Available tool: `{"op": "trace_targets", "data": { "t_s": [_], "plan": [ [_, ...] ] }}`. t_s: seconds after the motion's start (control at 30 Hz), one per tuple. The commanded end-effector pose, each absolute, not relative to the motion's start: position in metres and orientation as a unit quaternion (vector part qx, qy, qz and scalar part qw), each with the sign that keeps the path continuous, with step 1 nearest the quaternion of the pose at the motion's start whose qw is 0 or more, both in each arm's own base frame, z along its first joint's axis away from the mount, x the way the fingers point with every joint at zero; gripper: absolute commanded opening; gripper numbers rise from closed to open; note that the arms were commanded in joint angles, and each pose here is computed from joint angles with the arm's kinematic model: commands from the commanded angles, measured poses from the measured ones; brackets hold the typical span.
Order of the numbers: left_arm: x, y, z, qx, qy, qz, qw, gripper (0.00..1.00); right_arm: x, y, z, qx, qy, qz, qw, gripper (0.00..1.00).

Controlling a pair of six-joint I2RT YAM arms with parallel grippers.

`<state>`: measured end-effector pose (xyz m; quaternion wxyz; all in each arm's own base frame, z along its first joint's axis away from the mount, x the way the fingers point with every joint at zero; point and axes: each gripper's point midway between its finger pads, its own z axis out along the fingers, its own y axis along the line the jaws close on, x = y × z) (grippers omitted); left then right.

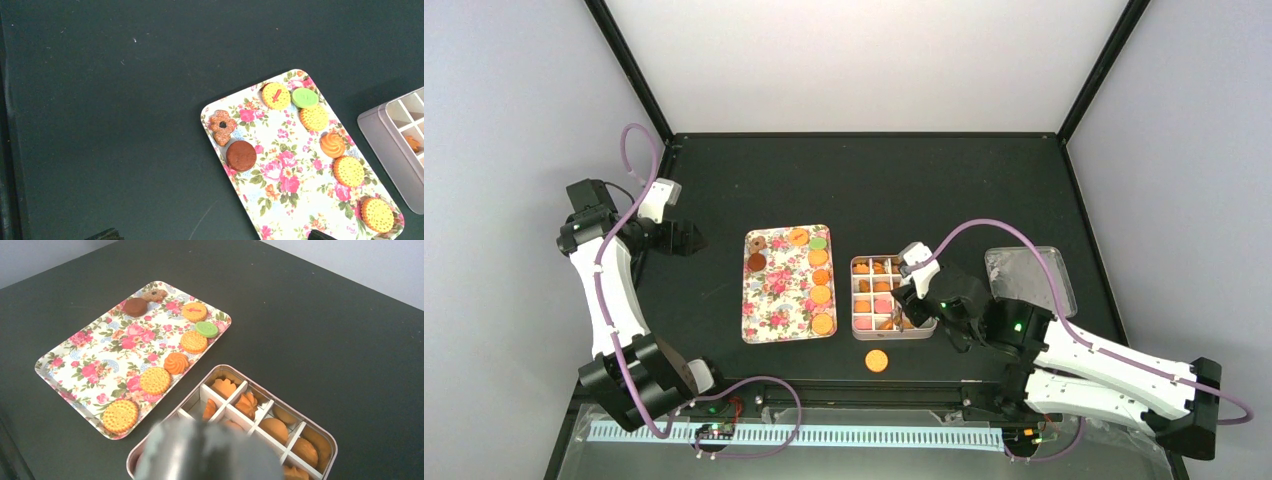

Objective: Pack the cookies

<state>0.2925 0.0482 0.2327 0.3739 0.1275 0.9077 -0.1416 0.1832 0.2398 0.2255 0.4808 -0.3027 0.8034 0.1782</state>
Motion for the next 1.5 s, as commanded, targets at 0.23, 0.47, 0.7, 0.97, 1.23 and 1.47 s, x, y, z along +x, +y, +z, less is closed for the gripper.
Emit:
{"op": "trace_targets", "data": {
  "t_s": [0.23, 0.47, 0.7, 0.97, 1.23, 1.47],
  "plan": [
    [0.287, 0.042, 0.244, 0.148, 0.901, -0.137, 0.383, 0.99, 0.192, 0.244, 0.272, -0.289, 0.778, 0.201, 0.520, 0.36],
    [0.291, 0.044, 0.239, 0.141, 0.905, -0.145, 0.374, 0.99, 0.201, 0.293, 0.312, -0.326, 0.740, 0.237, 0.539, 0.36],
    [0.287, 0.046, 0.233, 0.144, 0.910, -0.138, 0.363, 0.99, 0.218, 0.376, 0.313, -0.361, 0.717, 0.292, 0.520, 0.37],
    [0.284, 0.044, 0.231, 0.148, 0.912, -0.138, 0.357, 0.99, 0.250, 0.445, 0.266, -0.386, 0.726, 0.278, 0.496, 0.40],
    [0.283, 0.045, 0.232, 0.152, 0.912, -0.132, 0.356, 0.99, 0.272, 0.459, 0.220, -0.379, 0.747, 0.248, 0.487, 0.40],
    [0.282, 0.045, 0.234, 0.155, 0.912, -0.129, 0.357, 0.99, 0.275, 0.457, 0.190, -0.387, 0.760, 0.230, 0.469, 0.40]
  ]
}}
